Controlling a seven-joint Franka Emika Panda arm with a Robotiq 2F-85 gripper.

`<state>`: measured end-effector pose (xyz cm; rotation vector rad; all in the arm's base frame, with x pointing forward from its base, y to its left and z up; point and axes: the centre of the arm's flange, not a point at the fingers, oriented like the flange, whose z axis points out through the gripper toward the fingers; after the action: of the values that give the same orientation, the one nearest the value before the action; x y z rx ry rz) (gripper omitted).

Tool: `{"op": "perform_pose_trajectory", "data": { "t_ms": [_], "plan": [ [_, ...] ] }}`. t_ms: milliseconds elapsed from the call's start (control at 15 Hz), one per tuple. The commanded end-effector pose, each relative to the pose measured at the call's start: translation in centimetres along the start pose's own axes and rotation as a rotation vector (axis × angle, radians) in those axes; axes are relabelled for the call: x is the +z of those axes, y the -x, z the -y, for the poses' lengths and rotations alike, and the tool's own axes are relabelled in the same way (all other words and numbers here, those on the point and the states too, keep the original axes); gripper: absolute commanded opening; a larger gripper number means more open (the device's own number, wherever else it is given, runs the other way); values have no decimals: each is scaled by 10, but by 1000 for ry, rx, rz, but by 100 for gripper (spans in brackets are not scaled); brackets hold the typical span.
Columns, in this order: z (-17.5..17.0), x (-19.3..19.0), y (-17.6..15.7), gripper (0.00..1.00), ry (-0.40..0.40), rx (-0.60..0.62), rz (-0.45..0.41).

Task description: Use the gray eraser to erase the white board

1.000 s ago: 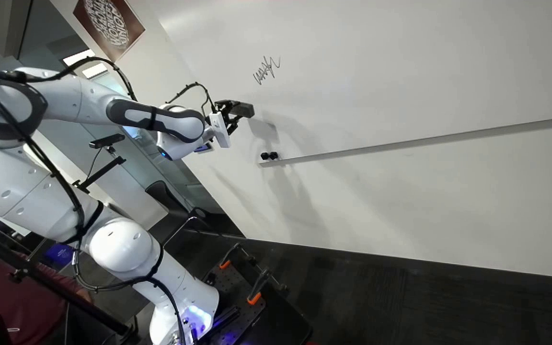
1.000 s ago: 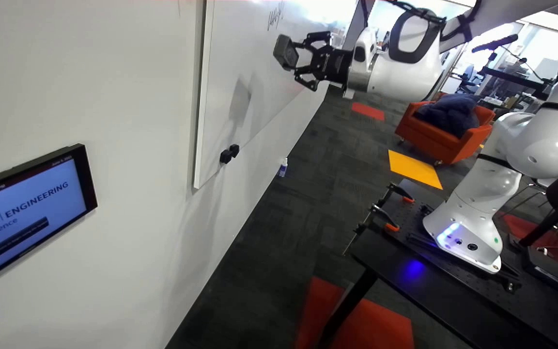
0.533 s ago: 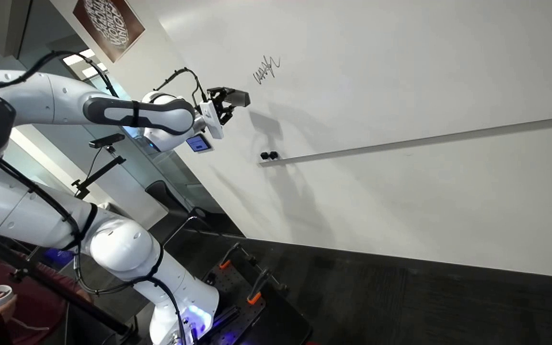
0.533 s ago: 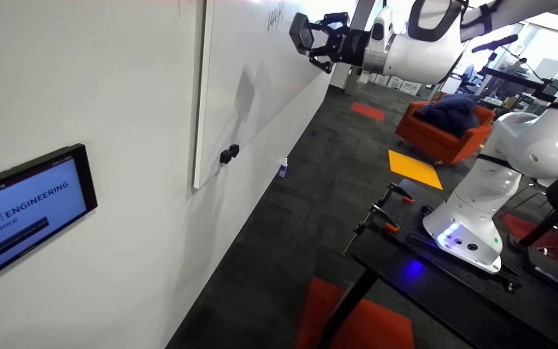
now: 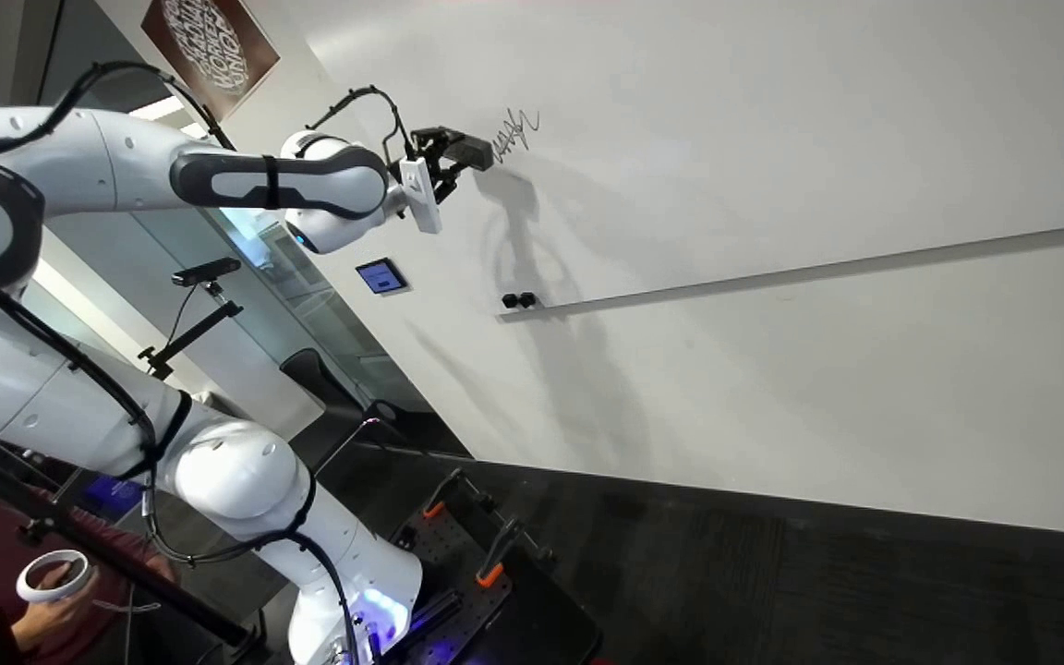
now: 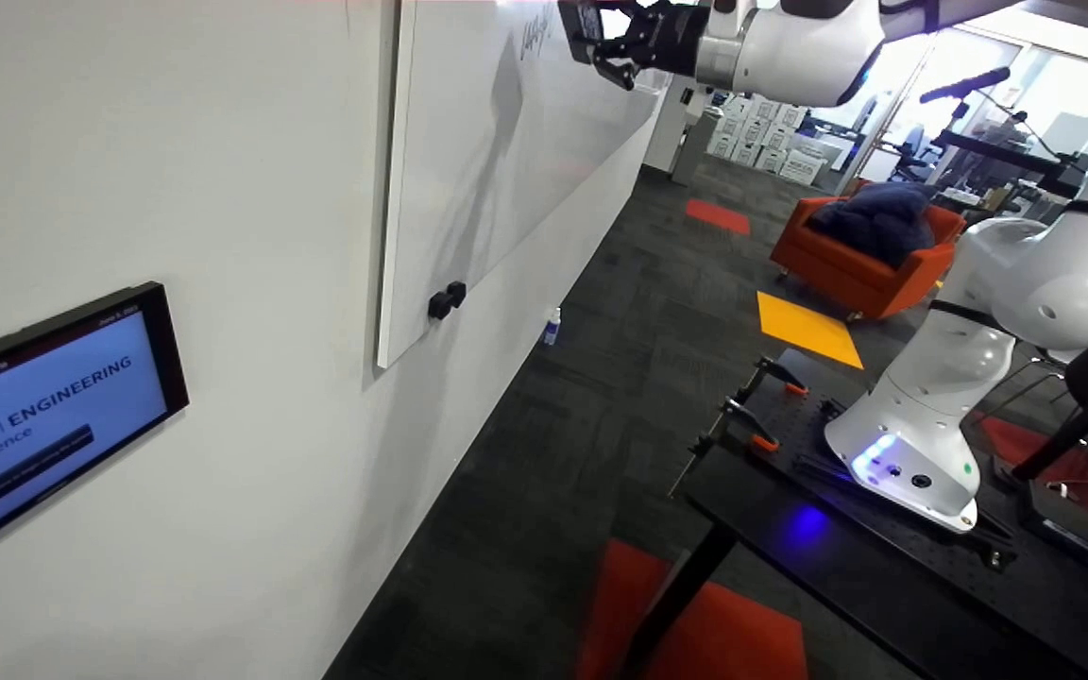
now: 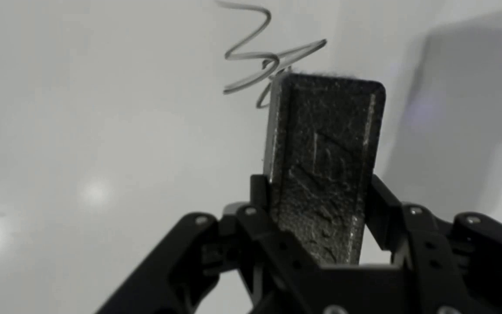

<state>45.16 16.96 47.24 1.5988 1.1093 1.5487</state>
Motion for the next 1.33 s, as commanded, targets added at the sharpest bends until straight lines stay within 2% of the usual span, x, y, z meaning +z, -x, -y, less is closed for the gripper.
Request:
{"op": "perform_pose_trajectory", "data": {
  "t_ms": [0, 267, 600, 1000, 1267],
  "plan": [
    [-40, 40, 2, 31, -22, 67, -61],
    [-58, 59, -6, 31, -69, 99, -81],
    [-57, 82, 6, 31, -163, 138, -52],
    [-44, 97, 19, 31, -244, 212, -35],
    [-24, 100, 27, 31, -278, 249, -19]
  ]
}}
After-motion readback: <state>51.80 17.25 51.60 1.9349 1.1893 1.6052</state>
